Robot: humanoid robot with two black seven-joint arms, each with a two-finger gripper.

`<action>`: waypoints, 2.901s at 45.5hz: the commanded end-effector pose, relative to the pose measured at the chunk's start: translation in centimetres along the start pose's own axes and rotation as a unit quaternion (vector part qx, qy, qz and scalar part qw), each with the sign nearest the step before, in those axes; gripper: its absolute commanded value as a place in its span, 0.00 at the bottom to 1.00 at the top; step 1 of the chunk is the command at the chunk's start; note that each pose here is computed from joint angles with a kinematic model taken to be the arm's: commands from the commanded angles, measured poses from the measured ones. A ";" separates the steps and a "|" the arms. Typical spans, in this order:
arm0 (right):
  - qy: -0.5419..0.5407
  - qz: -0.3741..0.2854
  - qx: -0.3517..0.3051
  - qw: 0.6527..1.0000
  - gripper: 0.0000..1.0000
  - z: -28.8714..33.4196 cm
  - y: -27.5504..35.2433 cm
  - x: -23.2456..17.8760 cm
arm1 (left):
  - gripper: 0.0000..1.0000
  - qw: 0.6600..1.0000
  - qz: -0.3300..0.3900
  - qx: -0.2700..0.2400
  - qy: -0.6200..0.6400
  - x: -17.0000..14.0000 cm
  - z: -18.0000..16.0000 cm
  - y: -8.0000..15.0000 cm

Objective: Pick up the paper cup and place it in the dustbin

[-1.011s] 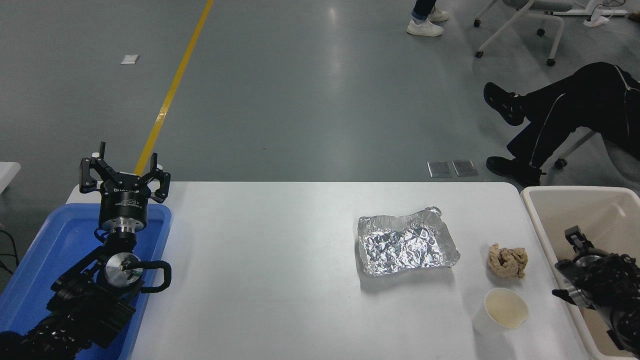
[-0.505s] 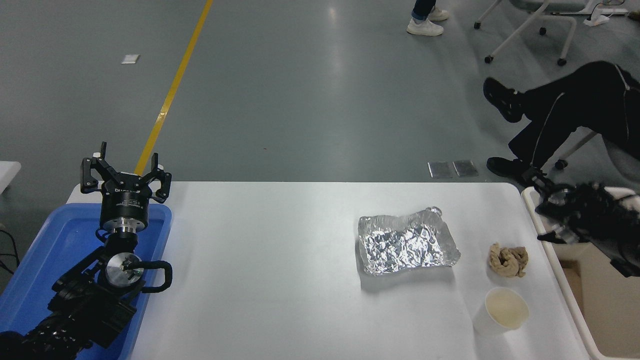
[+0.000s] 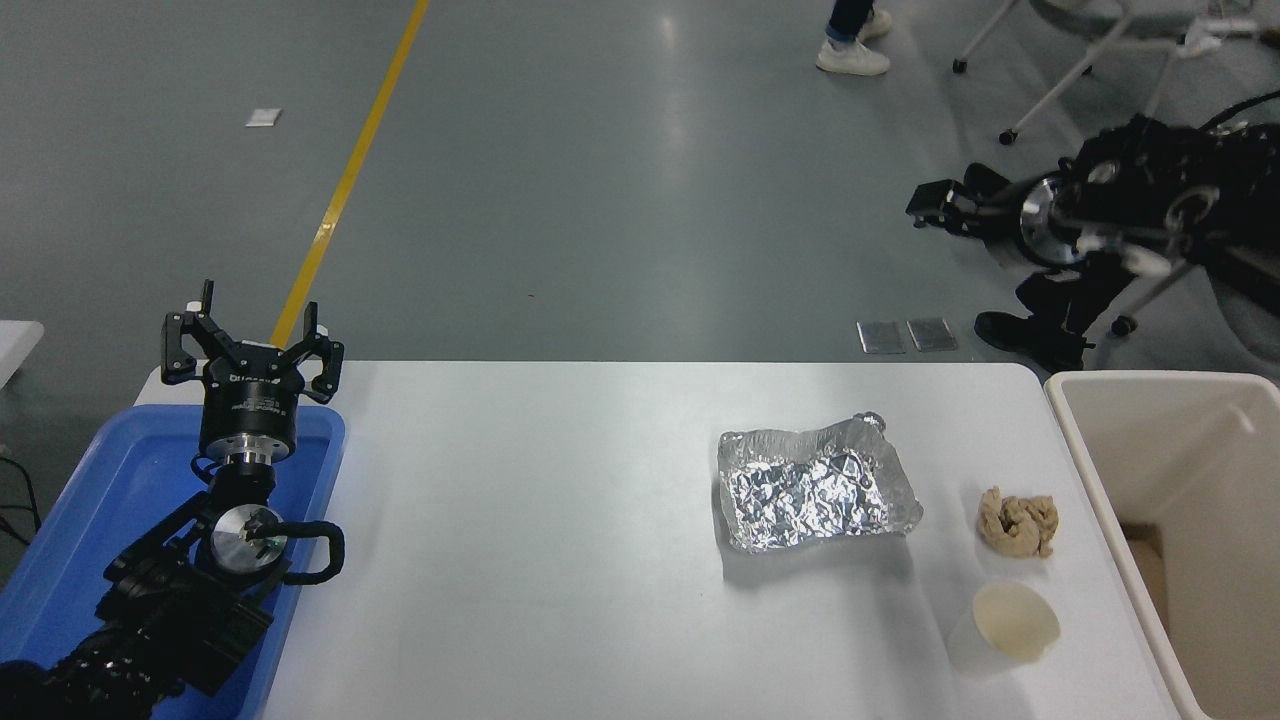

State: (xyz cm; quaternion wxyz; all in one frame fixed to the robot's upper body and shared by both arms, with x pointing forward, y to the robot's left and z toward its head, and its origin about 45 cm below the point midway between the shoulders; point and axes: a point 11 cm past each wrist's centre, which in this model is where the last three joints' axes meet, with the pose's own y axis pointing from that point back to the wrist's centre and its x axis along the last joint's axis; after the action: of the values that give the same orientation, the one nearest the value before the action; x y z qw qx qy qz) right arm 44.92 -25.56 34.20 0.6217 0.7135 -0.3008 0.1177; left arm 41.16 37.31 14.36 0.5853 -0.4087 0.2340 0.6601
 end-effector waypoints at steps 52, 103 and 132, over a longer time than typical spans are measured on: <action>0.023 -0.287 -0.048 0.956 1.00 5.5 4.8 -10.3 | 0.99 1.000 0.000 0.000 -0.001 0.0 0.1 0.0; -0.076 -0.269 -0.160 0.947 1.00 20.3 -3.7 -23.2 | 0.99 1.000 0.000 -0.001 -0.001 0.0 0.1 0.0; -0.094 -0.196 -0.194 0.957 0.47 23.1 -7.4 -25.7 | 0.99 1.000 0.000 -0.001 -0.001 0.0 0.1 0.0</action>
State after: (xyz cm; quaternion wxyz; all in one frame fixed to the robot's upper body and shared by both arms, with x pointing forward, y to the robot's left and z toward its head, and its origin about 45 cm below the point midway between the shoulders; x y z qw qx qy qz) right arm 24.78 -39.28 11.42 0.7166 0.6485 -0.2149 -0.1406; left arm 41.14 37.43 14.39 0.5853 -0.4082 0.2330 0.6607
